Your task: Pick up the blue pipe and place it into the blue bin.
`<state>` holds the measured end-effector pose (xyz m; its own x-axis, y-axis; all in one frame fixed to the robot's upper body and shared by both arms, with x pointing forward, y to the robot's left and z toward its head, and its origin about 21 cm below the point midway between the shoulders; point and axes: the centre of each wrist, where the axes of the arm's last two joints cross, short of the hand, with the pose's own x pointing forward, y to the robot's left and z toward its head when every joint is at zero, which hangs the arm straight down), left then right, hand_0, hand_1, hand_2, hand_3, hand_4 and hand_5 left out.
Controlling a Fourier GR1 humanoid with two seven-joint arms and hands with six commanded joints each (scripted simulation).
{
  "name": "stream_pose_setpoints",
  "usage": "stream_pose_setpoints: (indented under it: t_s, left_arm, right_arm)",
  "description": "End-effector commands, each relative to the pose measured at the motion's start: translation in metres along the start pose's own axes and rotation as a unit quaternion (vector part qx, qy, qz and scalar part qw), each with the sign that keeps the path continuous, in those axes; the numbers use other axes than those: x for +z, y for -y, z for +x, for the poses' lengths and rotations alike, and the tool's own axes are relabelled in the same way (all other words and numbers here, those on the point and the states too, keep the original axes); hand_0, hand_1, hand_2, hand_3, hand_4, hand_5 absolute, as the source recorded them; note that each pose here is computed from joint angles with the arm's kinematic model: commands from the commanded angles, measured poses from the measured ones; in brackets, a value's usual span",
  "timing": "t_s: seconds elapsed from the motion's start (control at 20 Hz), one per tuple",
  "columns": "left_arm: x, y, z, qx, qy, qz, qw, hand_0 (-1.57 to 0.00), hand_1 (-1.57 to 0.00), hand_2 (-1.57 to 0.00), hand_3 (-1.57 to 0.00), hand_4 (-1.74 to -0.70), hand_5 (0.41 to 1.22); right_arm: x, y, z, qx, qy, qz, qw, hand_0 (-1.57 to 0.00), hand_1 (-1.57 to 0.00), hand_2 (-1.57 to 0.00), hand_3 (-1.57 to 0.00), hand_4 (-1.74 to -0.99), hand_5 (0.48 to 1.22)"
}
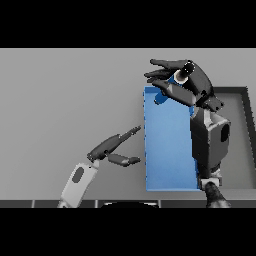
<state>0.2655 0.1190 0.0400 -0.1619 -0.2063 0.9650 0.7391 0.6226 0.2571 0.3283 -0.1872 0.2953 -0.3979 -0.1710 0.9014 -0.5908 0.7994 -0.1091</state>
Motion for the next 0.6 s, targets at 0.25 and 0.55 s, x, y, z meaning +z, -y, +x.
stream_pose_setpoints:
  t_s: [0.25, 0.55]
  left_arm:
    - [0.001, 0.001, 0.001, 0.004, 0.004, 0.004, 1.000, 0.00, 0.00, 0.00, 0.00, -0.94, 0.467]
    - [0.003, -0.001, -0.003, -0.006, 0.007, 0.006, 1.000, 0.00, 0.00, 0.00, 0.00, -0.93, 0.460]
  right_arm:
    - [0.029, 0.039, -0.036, 0.021, -0.100, -0.094, 0.990, -1.57, -1.57, -1.57, -1.57, -1.499, 1.221]
    - [0.068, 0.054, -0.079, 0.031, -0.220, -0.161, 0.962, -1.57, -1.57, -1.57, -1.57, -1.500, 1.221]
